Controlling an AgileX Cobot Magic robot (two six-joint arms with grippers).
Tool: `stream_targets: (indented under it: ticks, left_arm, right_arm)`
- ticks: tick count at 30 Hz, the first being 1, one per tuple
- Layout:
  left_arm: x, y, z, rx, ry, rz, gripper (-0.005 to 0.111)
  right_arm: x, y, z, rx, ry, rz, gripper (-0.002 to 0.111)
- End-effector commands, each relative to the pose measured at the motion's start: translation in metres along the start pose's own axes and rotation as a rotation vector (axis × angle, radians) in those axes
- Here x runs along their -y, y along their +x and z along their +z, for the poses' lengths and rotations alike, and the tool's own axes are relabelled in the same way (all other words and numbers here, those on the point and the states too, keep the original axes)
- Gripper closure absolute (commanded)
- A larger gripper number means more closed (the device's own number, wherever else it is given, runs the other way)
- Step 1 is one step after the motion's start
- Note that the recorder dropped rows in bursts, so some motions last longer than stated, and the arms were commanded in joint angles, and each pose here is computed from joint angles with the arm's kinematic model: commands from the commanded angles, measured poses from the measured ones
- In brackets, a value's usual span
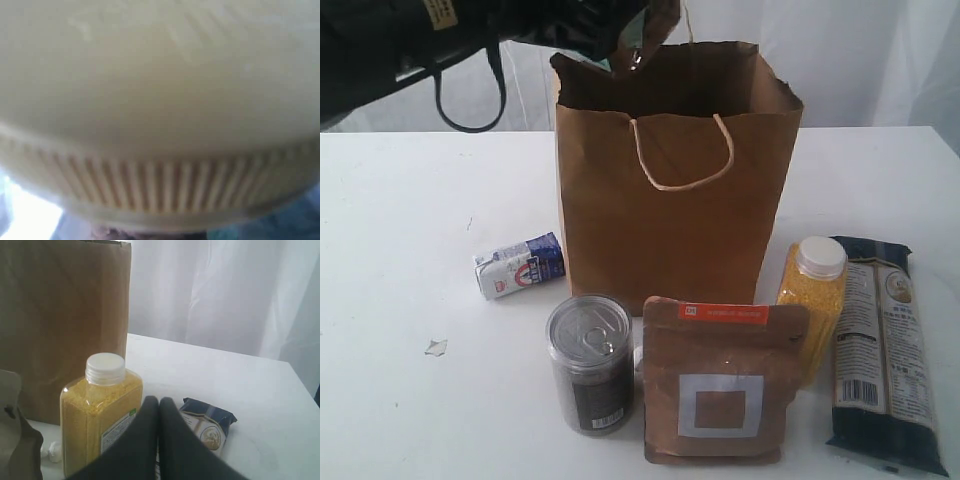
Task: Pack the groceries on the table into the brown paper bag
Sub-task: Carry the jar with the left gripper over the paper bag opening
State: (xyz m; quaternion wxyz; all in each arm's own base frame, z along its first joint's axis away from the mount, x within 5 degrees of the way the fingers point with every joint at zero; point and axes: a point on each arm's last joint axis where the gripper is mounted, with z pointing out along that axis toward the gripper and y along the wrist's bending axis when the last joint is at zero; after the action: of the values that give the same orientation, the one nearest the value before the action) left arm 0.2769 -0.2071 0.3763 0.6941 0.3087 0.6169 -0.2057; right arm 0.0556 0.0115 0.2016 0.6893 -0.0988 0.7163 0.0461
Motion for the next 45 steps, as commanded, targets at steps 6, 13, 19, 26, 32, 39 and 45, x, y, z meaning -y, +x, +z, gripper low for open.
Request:
stream_targets:
  ticks: [6, 13, 19, 26, 32, 39, 45]
  left_arm:
    - [0.000, 0.006, 0.015, -0.007, 0.023, -0.056, 0.107]
    - [0.002, 0.008, 0.014, -0.033, 0.035, -0.021, 0.107]
    - [-0.001, 0.009, 0.013, -0.035, 0.062, -0.034, 0.107]
    - [0.001, 0.003, 0.014, -0.008, 0.098, -0.096, 0.107]
    - [0.005, -0.008, 0.014, 0.023, 0.163, -0.120, 0.107]
    - [-0.010, -0.009, 0.011, 0.015, 0.182, -0.128, 0.107]
    - [-0.019, -0.005, 0.006, 0.008, 0.254, -0.126, 0.107]
  right_arm:
    - [0.000, -0.001, 0.000, 0.013, 0.007, -0.005, 0.108]
    - [0.000, -0.001, 0.000, 0.013, 0.007, -0.005, 0.108]
    - [0.000, -0.001, 0.000, 0.013, 0.007, -0.005, 0.108]
    - [0.000, -0.001, 0.000, 0.013, 0.007, -0.005, 0.108]
    - [0.000, -0.001, 0.000, 0.013, 0.007, -0.005, 0.108]
    - [0.000, -0.001, 0.000, 0.013, 0.007, -0.005, 0.108]
    - [0.000, -0.001, 0.000, 0.013, 0.007, -0.005, 0.108]
